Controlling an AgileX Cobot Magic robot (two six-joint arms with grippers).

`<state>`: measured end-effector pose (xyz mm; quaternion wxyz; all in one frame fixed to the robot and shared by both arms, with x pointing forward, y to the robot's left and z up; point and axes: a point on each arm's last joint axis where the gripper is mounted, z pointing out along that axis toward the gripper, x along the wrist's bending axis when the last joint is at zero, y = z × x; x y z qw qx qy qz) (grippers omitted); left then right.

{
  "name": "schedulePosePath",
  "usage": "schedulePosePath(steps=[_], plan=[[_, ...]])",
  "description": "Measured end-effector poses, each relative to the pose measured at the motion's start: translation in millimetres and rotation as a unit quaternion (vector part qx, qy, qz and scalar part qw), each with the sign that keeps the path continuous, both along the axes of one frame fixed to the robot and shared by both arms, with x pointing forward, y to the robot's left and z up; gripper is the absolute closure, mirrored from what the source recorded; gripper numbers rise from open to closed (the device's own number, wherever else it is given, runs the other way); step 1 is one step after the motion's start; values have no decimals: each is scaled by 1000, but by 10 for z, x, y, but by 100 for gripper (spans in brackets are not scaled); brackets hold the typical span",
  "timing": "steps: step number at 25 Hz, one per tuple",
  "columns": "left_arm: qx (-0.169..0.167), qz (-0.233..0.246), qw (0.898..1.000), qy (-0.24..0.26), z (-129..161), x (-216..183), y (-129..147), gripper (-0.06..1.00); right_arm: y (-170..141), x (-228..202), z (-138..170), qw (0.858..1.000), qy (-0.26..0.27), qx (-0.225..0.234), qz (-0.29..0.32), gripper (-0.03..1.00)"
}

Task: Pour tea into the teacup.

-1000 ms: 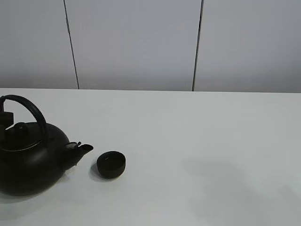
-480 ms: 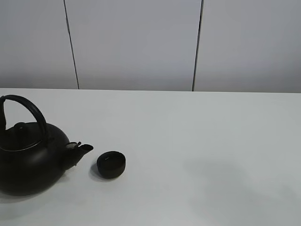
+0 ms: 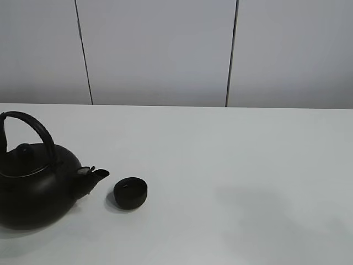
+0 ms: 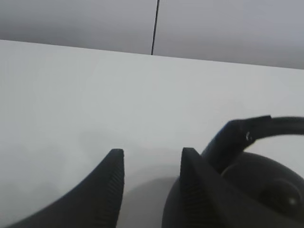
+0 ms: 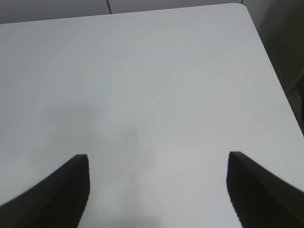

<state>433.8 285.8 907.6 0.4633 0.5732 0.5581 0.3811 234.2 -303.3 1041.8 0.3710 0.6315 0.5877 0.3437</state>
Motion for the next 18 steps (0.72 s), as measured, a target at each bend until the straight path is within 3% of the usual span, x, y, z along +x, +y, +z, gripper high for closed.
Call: schedulePosePath(steps=[9, 13, 18], plan=[[-6, 4, 996, -89, 327, 514, -21, 66, 0, 0, 0, 1000, 0, 0, 0, 42], [6, -9, 998, -68, 546, 804, -57, 66, 0, 0, 0, 1000, 0, 0, 0, 42], [-12, 6, 1000, -25, 982, 999, -51, 66, 0, 0, 0, 1000, 0, 0, 0, 42]])
